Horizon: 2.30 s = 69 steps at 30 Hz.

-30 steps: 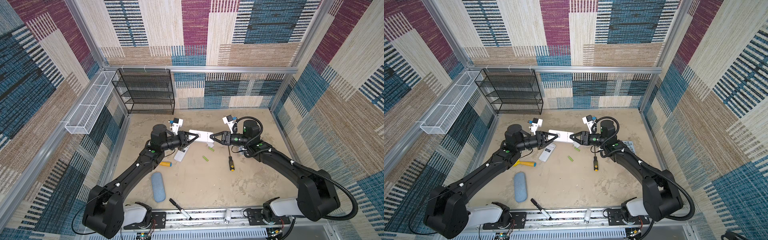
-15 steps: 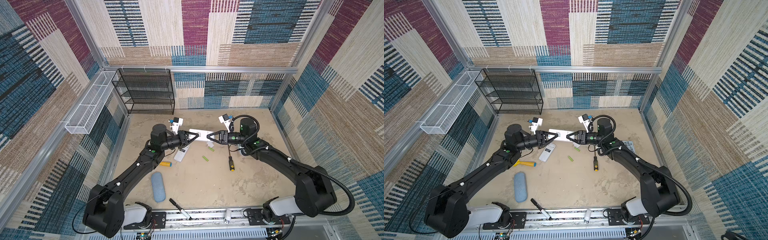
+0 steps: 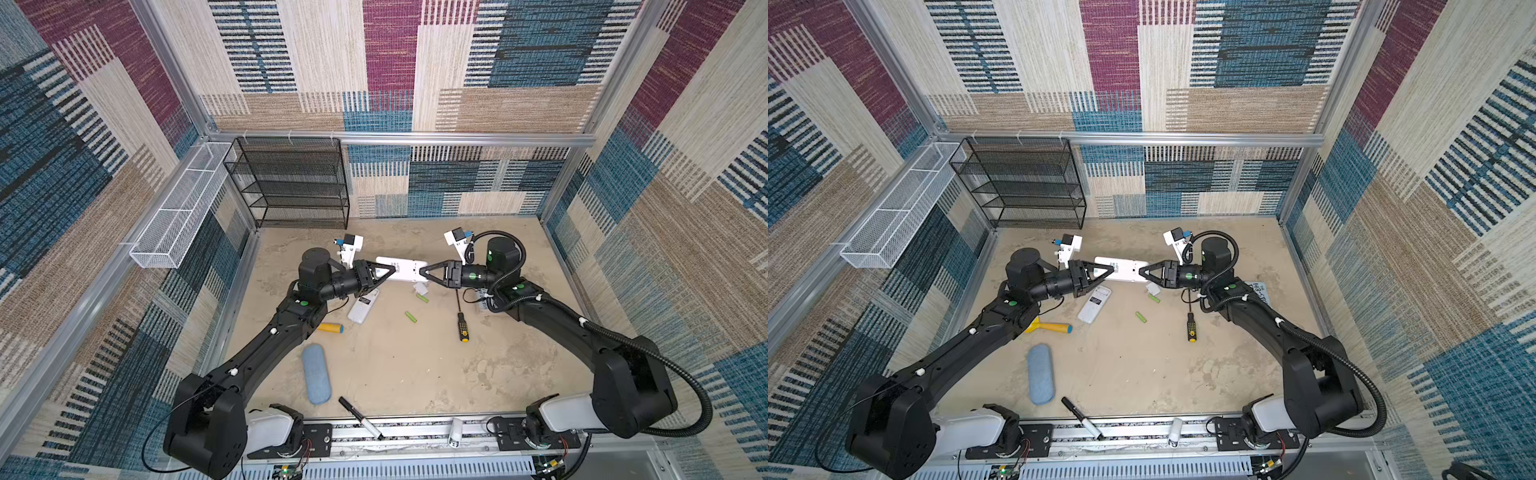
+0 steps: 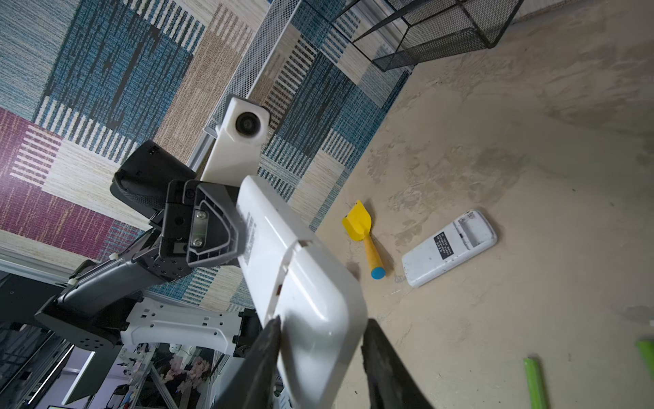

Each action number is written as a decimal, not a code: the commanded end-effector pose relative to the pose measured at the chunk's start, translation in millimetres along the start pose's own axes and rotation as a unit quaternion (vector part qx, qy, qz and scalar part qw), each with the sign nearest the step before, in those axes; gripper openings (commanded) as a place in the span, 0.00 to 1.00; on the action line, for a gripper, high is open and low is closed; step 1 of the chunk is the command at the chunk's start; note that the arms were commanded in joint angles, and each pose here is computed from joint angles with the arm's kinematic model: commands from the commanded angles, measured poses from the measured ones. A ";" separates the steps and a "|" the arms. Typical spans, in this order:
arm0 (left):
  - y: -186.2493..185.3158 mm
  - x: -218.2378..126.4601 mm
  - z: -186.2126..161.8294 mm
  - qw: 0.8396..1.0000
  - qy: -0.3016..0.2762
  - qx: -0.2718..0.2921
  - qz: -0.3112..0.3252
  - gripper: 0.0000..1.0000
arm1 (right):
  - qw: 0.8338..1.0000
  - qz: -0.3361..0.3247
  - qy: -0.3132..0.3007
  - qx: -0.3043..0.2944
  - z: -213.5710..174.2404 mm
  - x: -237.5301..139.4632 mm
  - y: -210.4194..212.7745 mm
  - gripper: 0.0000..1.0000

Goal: Unload the batteries from the remote control
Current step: 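Grip the battery-cover end with the right gripper while the left holds the remote, then slide the battery cover off with the right gripper, away from the left gripper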

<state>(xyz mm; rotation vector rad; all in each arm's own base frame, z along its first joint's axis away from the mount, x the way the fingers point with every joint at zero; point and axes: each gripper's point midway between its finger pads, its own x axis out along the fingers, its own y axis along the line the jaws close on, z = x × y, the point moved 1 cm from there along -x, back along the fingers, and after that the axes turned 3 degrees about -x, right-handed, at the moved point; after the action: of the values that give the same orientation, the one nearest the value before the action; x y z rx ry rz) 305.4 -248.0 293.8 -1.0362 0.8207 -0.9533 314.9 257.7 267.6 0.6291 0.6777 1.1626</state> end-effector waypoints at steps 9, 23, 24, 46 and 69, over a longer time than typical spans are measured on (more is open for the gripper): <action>-11.3 -0.4 2.8 1.000 -0.004 0.016 -0.021 0.02 | 1.000 -0.017 -0.007 0.002 2.4 -1.8 -3.1 0.39; 9.8 5.2 3.1 1.000 -0.002 -0.011 0.008 0.00 | 0.999 -0.032 -0.009 -0.003 2.6 -3.7 -5.4 0.24; 10.8 5.1 2.5 1.000 -0.001 -0.012 0.009 0.00 | 0.999 -0.030 -0.009 -0.005 3.0 -3.9 -4.1 0.23; 12.3 5.6 0.9 1.000 0.002 -0.010 0.007 0.00 | 1.000 0.026 0.009 -0.011 1.2 9.9 11.1 0.23; 16.3 2.3 1.5 1.000 -0.002 -0.006 0.020 0.00 | 1.000 0.010 0.004 -0.012 3.4 7.6 12.6 0.09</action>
<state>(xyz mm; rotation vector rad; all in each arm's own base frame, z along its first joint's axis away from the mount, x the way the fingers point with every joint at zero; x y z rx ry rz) 313.8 -245.4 267.9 -1.0625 0.8859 -0.8582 311.8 268.3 272.6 0.6239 0.6892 1.1891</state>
